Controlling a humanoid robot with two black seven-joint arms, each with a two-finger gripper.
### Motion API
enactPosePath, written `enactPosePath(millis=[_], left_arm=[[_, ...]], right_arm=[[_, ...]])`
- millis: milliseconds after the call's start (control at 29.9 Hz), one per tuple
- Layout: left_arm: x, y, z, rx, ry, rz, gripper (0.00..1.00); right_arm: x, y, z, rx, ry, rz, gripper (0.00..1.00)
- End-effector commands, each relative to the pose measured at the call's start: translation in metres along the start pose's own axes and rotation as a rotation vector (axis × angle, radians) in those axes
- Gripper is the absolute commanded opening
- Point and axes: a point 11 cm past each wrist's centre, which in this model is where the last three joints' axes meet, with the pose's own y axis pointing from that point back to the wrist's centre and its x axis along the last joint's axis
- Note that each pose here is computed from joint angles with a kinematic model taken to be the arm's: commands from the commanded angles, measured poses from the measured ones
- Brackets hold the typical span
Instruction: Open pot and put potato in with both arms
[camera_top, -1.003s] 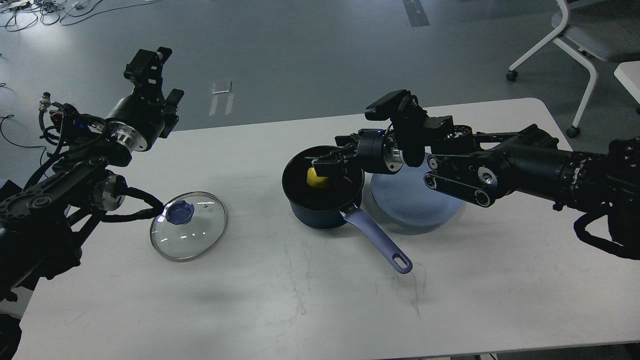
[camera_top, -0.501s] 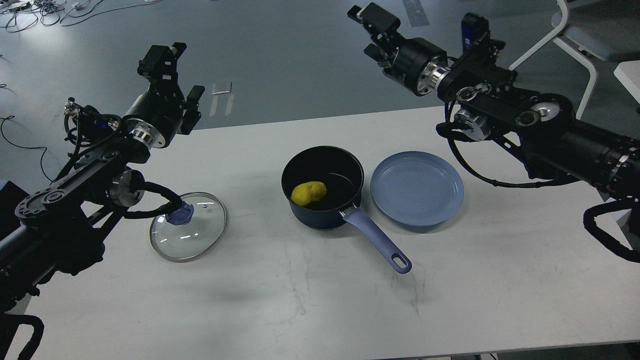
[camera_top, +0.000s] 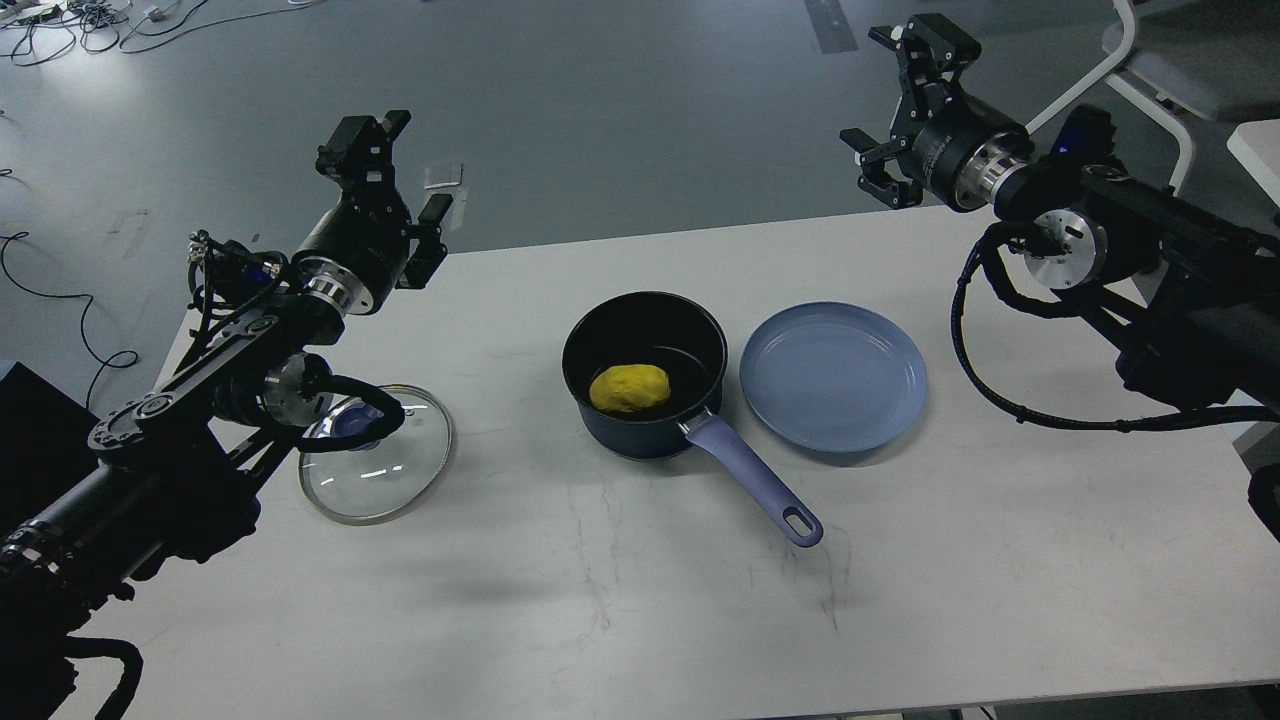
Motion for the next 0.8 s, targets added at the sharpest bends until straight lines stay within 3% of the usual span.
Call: enactPosePath(millis=[0,301,769], left_arm=[[0.005,0.0,-0.003,0.007,0.001,0.009,0.98],[0.008,0.001,-0.002,0.007,-0.005,0.016,0.98],[0.0,0.001,-0.012,0.028,-0.003,0.006,0.98]], right_arm=[[-0.004,0.005,0.004,-0.013,0.003,-0.036,1.0],[0.001,0.023,0.05,-0.103,-0.026,-0.067,1.0],[0.0,0.031,0.07,-0.197,-0.052,-0.075,1.0]])
